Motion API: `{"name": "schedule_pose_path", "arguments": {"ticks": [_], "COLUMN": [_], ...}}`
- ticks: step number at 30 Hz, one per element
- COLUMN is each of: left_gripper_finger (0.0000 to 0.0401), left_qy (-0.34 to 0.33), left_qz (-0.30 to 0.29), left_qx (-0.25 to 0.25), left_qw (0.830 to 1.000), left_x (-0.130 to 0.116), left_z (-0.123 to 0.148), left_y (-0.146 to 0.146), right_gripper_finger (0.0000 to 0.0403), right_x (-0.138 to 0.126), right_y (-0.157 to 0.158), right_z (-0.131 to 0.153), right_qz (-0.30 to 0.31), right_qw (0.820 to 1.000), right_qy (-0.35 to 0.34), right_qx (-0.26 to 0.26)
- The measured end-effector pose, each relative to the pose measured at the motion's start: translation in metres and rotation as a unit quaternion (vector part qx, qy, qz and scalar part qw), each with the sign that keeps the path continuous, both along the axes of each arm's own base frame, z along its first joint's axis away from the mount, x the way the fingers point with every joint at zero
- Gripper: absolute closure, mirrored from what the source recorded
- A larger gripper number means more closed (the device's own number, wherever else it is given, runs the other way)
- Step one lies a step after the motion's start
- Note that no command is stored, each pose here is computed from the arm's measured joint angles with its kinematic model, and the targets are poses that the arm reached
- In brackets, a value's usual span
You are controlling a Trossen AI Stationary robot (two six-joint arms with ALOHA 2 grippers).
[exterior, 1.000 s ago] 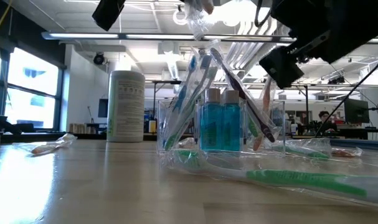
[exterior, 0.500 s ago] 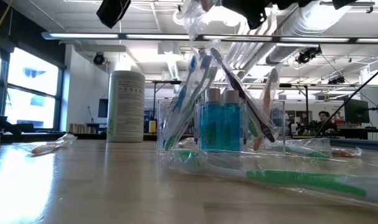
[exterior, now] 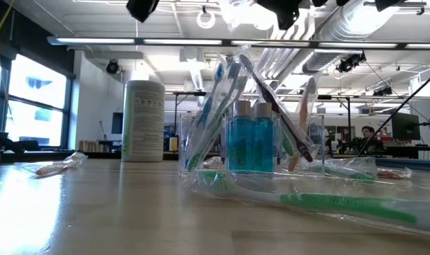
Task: Pick & Place toothbrushing station
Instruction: Put the orange toothbrush into the right section of the transparent organizer
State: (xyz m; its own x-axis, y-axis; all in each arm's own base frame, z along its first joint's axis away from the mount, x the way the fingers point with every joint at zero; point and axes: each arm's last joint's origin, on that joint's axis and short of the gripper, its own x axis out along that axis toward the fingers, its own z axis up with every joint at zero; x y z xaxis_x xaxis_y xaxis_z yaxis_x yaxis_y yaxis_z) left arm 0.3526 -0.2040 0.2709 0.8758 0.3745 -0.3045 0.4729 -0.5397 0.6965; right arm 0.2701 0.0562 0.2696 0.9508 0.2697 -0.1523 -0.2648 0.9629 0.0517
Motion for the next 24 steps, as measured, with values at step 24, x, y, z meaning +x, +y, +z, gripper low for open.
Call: {"name": "schedule_pose_path", "arguments": {"ticks": [24], "left_gripper_finger": [0.0389], "left_qy": [-0.012], "left_qz": [-0.038], "left_qx": [0.002], "left_qw": [0.999], "left_x": [0.014], "left_z": [0.007], "left_y": [0.014], "right_gripper_finger": [0.0173], "right_x": [0.012], "right_y": [0.006], "right_z": [-0.013], "right_qz": [0.033], "right_qw": [0.999], "right_qy": [0.001], "right_qx": [-0.005]}}
